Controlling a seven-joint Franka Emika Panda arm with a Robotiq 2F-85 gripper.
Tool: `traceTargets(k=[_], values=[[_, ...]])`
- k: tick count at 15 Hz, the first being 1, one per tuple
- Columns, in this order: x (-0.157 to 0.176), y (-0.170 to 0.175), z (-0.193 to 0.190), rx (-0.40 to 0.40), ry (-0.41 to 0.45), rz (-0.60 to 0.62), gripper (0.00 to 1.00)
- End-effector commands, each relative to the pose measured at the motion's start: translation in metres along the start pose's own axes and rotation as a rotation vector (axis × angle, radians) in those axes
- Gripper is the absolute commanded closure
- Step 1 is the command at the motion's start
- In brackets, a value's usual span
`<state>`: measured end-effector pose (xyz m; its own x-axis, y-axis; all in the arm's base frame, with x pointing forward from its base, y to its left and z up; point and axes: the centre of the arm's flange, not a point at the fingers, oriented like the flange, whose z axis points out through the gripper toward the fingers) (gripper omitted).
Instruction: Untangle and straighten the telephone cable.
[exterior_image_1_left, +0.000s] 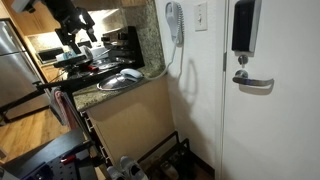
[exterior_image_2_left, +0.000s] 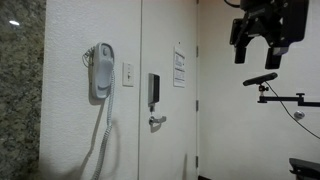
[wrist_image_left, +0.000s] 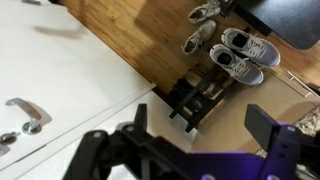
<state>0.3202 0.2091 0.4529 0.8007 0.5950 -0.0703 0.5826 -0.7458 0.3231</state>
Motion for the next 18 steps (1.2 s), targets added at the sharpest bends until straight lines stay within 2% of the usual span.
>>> traceTargets(k=[1, 2, 5, 11, 13, 18], values=[[-0.005, -0.002, -0.005, -0.083, 0.051, -0.176, 0.0], [0.001, -0.004, -0.003, -0.043, 0.013, -0.098, 0.0], [0.0, -0.006, -0.005, -0.067, 0.022, -0.15, 0.0], [0.0, -0.006, -0.005, -0.069, 0.024, -0.152, 0.0], [0.011, -0.008, -0.01, -0.08, 0.094, -0.154, 0.0], [0.034, -0.001, -0.033, -0.112, 0.362, 0.006, 0.0]])
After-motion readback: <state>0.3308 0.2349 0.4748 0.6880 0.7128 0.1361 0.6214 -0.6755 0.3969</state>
